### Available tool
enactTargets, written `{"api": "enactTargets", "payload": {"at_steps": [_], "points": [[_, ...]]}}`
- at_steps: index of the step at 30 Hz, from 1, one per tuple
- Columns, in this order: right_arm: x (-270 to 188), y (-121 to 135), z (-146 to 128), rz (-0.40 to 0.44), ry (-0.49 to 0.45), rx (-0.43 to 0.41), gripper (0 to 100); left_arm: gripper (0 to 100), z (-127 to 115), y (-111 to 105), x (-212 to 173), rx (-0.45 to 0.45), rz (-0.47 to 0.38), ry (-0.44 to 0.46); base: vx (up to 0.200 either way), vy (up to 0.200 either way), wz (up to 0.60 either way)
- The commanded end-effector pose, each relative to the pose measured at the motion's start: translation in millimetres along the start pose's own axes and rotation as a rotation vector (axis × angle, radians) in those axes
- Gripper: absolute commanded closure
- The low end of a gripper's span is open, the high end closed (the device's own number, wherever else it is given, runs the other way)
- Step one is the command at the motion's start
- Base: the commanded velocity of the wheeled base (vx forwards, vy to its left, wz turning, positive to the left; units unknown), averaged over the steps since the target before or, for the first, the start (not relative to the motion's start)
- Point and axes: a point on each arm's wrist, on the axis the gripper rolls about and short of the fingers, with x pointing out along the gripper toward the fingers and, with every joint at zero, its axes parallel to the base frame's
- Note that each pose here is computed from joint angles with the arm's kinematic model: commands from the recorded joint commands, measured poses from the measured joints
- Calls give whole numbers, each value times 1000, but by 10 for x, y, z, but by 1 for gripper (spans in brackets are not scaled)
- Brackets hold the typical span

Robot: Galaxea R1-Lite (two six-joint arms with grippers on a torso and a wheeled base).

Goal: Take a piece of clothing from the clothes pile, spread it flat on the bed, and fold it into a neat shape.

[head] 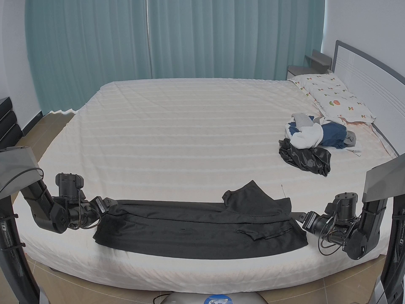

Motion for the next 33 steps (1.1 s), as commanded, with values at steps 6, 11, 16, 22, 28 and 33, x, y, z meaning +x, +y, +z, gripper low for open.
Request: {"api": "enactTargets", "payload": {"at_steps": [6,11,16,22,28,33], "points": [[72,-45,-86,-4,16,2,0,100,-169,36,212,25,13,38,0,0,0],[82,-50,-98,-5,20,3,0,100,-211,120,244,99,63,46,0,0,0],[72,-52,-101,-6,18,1,0,100,-205,167,291,135,183,-24,0,0,0],[70,-48,-103,-1,14,0,0,100,-169,156,295,131,193,-62,0,0,0],[59,-21,-72,20,-10,-2,0,100,-130,151,285,121,199,-95,0,0,0],[74,-36,-88,20,-10,-2,0,0,-122,149,264,117,133,-83,0,0,0]]}}
